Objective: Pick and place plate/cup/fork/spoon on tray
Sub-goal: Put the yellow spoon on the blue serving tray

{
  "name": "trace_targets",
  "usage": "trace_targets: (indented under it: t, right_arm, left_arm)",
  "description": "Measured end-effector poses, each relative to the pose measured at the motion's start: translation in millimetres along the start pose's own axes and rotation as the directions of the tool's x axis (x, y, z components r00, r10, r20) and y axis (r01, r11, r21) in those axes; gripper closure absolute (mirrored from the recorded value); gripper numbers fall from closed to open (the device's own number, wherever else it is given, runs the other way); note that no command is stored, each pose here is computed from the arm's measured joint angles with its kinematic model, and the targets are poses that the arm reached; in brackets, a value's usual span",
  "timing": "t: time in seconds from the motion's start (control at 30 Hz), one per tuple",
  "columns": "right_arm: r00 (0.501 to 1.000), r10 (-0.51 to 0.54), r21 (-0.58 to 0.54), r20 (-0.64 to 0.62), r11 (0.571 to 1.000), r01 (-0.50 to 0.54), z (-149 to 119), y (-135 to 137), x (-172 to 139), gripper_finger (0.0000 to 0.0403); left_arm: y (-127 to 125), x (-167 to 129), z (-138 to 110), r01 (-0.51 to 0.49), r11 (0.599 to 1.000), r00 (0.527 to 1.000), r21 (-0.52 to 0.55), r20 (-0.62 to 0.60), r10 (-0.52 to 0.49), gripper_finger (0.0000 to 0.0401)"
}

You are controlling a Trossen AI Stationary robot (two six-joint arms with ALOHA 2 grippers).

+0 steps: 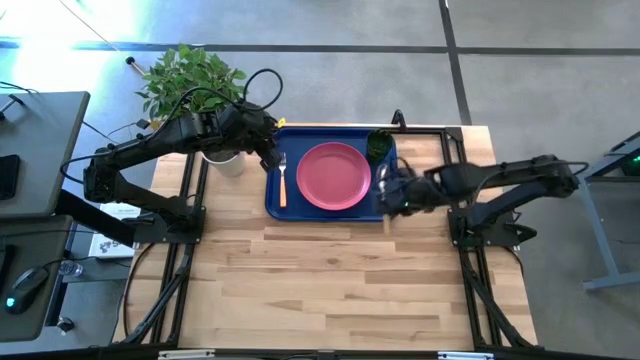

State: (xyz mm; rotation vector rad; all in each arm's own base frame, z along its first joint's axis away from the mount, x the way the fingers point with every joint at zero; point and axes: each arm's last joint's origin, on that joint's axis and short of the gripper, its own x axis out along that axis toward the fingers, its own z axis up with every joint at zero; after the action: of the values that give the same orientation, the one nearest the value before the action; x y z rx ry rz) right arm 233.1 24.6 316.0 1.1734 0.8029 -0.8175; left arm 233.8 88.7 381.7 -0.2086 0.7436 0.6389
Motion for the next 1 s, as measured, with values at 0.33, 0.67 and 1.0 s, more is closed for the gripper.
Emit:
trace_targets:
  t: [0.33, 0.67, 1.0]
  right_arm:
    - [0.996, -0.033, -0.098, -0.082, 0.995, 0.025, -46.8, 27.1, 51.2, 0.0367]
    - [0.974, -0.195, -0.187, -0.113, 0.967, 0.172, -85.8, 26.9, 100.6, 0.0367]
    - [0.975, -0.183, -0.211, -0.126, 0.965, 0.153, -112.4, 32.1, 140.1, 0.0367]
  left_arm:
    - [-3.7, -0.3, -0.7, 0.116, 0.96, 0.992, -0.257, -0.025, -0.126, 0.0272]
    - [-20.8, -5.1, -4.4, 0.189, 0.893, 0.973, -0.408, -0.042, -0.225, 0.0272]
    - [-51.8, -17.2, -13.6, 0.196, 0.889, 0.973, -0.413, -0.028, -0.228, 0.0272]
